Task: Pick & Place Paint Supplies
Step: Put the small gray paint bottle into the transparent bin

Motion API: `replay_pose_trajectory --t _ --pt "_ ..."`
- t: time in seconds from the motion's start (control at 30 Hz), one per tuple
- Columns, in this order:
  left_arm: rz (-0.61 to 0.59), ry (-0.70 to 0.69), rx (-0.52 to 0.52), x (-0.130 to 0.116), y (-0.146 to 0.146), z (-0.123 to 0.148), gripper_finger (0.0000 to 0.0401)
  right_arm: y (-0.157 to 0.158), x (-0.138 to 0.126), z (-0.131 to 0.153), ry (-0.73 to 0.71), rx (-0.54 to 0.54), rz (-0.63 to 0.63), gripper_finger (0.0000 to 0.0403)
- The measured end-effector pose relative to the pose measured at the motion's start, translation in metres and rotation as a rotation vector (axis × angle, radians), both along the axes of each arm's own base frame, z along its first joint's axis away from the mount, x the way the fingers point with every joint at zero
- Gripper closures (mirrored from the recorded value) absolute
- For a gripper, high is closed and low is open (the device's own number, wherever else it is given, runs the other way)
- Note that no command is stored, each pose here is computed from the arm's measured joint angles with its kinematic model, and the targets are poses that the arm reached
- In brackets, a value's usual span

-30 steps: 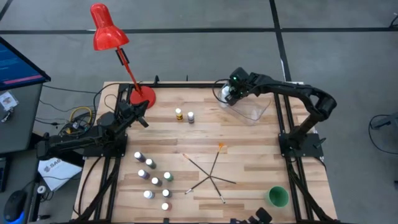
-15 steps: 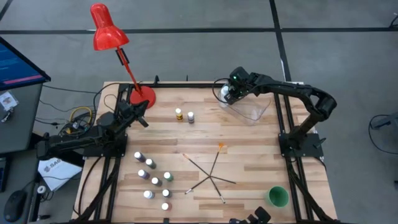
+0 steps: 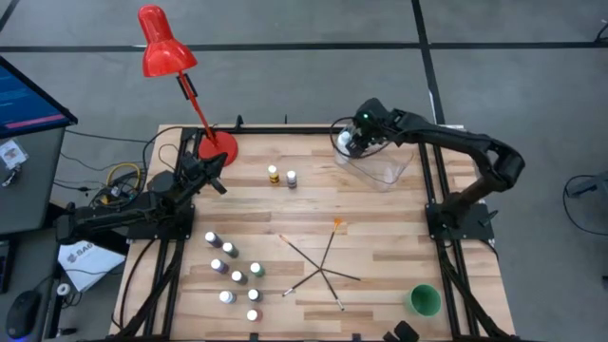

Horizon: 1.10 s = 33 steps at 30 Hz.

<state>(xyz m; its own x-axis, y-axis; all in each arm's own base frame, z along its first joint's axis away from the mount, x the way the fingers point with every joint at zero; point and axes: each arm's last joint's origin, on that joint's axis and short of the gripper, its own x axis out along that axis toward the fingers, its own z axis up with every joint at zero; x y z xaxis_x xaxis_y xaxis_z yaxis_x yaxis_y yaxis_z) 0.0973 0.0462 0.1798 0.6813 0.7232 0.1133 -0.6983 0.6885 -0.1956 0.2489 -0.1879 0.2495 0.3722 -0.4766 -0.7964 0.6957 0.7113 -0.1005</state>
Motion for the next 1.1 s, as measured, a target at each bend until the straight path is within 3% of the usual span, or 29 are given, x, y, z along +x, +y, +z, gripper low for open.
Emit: replay_pose_trajectory --t 0.2,0.37,0.67,0.87,1.1 --pt "0.000 -0.001 0.000 0.000 0.000 0.000 0.0393 0.029 -0.001 0.034 -0.141 -0.053 0.040 0.0194" --pt "0.000 -0.001 0.000 0.000 0.000 0.000 0.0393 0.060 0.026 0.042 -0.251 -0.099 0.180 0.0169" --pt "0.000 -0.001 0.000 0.000 0.000 0.000 0.0393 0.097 0.096 0.004 -0.357 -0.141 0.372 0.0152" --pt "0.000 -0.005 0.002 0.000 0.000 0.000 0.0393 0.095 0.137 -0.027 -0.285 -0.130 0.417 0.0152" --pt "0.000 -0.006 0.002 0.000 0.000 0.001 0.0393 0.088 0.171 -0.040 -0.203 -0.106 0.438 0.0152"
